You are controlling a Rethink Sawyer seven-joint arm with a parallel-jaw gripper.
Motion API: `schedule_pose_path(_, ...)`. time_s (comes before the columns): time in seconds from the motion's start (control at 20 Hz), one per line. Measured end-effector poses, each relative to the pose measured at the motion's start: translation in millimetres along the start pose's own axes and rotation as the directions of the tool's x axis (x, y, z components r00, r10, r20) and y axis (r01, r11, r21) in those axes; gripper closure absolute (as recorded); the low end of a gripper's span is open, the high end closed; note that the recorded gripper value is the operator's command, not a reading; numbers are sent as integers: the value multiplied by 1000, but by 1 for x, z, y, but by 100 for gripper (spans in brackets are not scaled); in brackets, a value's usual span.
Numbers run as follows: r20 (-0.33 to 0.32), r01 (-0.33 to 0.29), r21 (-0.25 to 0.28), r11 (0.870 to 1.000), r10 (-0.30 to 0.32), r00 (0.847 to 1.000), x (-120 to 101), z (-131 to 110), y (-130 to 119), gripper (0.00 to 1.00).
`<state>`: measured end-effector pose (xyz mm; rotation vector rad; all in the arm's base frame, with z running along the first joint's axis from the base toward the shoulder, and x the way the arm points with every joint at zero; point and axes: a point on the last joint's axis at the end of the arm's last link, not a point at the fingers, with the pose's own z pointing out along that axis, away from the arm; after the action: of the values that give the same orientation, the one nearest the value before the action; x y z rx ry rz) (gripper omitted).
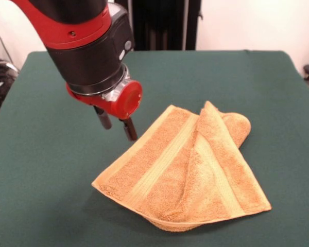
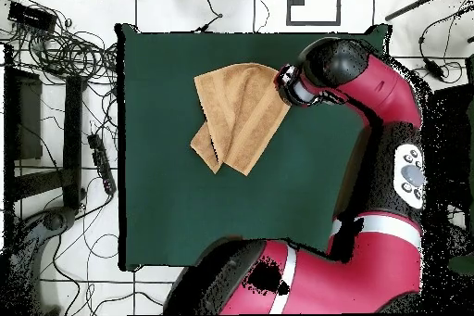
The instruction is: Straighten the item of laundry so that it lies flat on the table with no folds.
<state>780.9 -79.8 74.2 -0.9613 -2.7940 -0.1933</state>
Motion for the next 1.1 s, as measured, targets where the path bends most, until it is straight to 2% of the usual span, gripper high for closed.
schedule_pose_path(0.25, -15, -4, -20, 1000, 4, 1000, 14, 8, 7, 0)
schedule_pose_path(0.7, 4, 2, -39, 999, -2, 1000, 33, 35, 24, 0)
schedule_pose_path(1.1, -5, 2, -54, 999, -3, 1000, 49, 36, 38, 0)
